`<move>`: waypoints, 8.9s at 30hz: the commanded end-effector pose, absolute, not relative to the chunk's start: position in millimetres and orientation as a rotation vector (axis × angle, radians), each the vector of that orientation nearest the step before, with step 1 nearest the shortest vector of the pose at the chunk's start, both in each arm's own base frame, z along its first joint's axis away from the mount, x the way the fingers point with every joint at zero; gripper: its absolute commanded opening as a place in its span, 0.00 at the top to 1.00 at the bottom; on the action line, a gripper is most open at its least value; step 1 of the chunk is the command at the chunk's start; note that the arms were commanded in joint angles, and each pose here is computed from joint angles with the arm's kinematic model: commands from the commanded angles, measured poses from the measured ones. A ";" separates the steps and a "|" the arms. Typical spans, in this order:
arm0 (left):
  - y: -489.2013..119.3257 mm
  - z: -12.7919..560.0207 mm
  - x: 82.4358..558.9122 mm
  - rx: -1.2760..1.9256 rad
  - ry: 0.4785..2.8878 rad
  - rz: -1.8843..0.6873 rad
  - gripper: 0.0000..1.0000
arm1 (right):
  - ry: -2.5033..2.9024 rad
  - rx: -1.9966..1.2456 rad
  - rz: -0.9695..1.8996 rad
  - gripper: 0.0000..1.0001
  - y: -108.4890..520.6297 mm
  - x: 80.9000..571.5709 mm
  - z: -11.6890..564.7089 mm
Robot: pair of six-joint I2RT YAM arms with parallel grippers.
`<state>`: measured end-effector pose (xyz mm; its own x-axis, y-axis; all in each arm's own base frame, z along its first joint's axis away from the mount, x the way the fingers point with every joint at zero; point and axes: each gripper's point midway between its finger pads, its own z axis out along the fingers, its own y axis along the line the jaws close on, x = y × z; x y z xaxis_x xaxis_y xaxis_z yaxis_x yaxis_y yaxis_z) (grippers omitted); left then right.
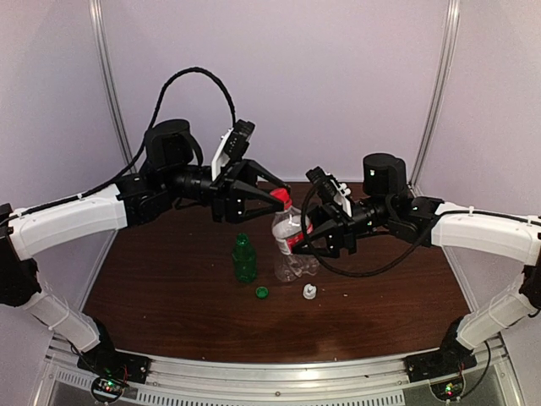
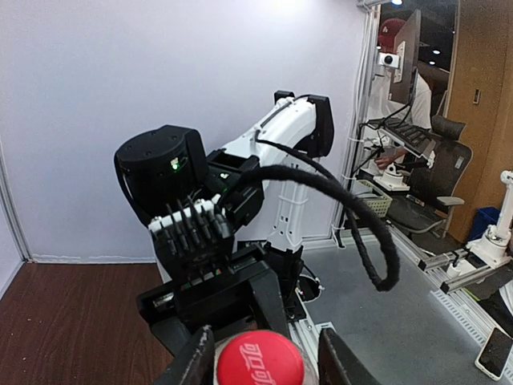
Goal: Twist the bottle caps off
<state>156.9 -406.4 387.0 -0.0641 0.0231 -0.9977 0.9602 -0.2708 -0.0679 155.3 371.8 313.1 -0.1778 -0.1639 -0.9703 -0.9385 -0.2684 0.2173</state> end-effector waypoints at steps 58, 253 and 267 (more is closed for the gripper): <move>-368.5 384.8 311.7 0.197 1.644 -1.191 0.71 | 1.531 -0.896 0.406 0.61 330.9 275.3 309.2; -228.5 181.8 336.2 0.403 2.062 -0.305 1.00 | 1.726 -1.044 0.773 0.00 356.7 242.3 252.9; -225.2 149.3 335.2 0.384 2.104 -0.289 0.98 | 1.744 -1.036 0.769 0.00 354.2 242.8 248.2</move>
<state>328.9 -223.8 145.3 -0.5237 0.1977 -0.8286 0.3935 0.9189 -0.0295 240.4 361.5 243.6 -0.2025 -0.3264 -0.9233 -0.9065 0.4192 0.0506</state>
